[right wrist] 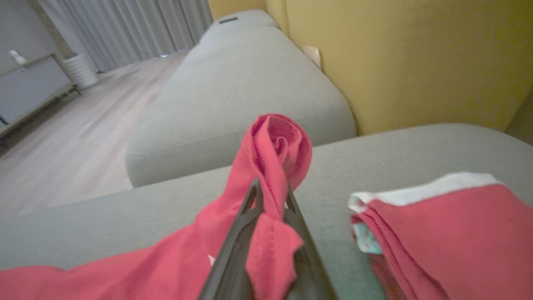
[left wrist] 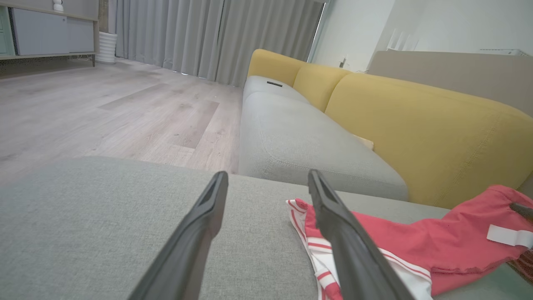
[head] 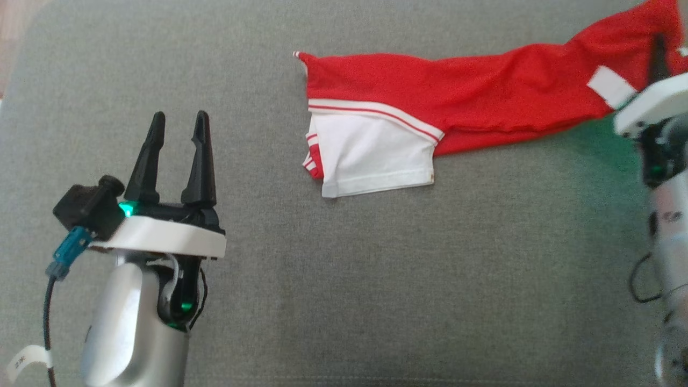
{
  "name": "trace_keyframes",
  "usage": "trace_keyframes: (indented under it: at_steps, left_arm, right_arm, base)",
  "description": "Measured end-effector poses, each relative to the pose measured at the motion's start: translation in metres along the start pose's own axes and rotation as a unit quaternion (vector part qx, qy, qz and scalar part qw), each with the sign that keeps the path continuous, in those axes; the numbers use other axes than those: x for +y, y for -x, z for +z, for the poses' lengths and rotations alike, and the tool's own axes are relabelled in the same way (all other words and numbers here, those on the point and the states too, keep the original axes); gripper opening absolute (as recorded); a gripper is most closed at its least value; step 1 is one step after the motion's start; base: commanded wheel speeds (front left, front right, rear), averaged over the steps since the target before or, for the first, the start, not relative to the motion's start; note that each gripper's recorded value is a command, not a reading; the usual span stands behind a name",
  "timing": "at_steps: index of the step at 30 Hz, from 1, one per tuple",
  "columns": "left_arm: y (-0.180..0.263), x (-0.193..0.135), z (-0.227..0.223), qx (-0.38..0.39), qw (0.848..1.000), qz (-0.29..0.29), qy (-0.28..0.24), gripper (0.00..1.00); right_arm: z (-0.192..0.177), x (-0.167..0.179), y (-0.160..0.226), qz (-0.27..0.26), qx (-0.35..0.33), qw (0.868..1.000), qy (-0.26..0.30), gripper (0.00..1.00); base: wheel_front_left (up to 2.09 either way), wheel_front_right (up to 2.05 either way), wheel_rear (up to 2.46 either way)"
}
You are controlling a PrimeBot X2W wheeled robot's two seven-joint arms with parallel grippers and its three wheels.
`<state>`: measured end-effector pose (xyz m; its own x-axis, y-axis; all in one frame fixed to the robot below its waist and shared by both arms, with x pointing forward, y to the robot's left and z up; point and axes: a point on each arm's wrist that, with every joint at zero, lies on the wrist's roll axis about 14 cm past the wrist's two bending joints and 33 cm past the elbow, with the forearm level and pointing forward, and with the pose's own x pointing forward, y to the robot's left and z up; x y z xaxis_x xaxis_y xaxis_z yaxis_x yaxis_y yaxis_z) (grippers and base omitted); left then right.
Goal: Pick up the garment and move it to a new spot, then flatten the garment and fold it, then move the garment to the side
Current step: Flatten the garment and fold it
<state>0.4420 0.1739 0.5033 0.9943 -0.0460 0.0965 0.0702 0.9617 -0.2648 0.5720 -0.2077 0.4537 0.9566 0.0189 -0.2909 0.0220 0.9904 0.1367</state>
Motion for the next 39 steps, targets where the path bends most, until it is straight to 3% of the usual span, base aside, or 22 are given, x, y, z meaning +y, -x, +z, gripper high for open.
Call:
trace_keyframes:
  at_steps: [10, 18, 23, 29, 37, 38, 39]
  left_arm:
    - [0.026, -0.002, 0.02, -0.019, 1.0, 0.005, 0.002, 1.0]
    - [0.047, 0.019, 0.037, -0.037, 0.999, 0.037, -0.002, 1.0]
    - [0.067, 0.032, 0.033, -0.029, 0.998, 0.062, 0.001, 1.0]
    - [0.082, 0.048, 0.037, -0.032, 0.995, 0.09, -0.001, 1.0]
    - [0.093, 0.06, 0.035, -0.027, 0.993, 0.114, 0.001, 1.0]
    - [0.093, 0.06, 0.034, -0.025, 0.993, 0.114, 0.001, 1.0]
    - [0.093, 0.061, 0.034, -0.024, 0.993, 0.115, 0.001, 1.0]
  right_arm:
    - [0.012, 0.11, 0.041, 0.133, -0.03, 0.99, -0.026, 0.0]
    - [-0.002, 0.196, 0.065, 0.239, -0.008, 0.971, -0.032, 0.0]
    - [-0.025, 0.243, 0.084, 0.302, 0.026, 0.951, -0.06, 0.0]
    - [-0.057, 0.27, 0.093, 0.33, 0.068, 0.939, -0.072, 0.0]
    - [-0.089, 0.289, 0.089, 0.341, 0.108, 0.932, -0.055, 0.0]
    - [-0.092, 0.291, 0.09, 0.344, 0.112, 0.931, -0.049, 0.34]
    - [-0.094, 0.294, 0.092, 0.35, 0.115, 0.929, -0.044, 1.0]
  base:
    - [0.0, 0.0, 0.0]
    - [0.0, 0.0, 0.0]
    - [0.0, 0.0, 0.0]
    - [0.0, 0.0, 0.0]
    - [0.0, 0.0, 0.0]
    - [0.0, 0.0, 0.0]
    - [0.0, 0.0, 0.0]
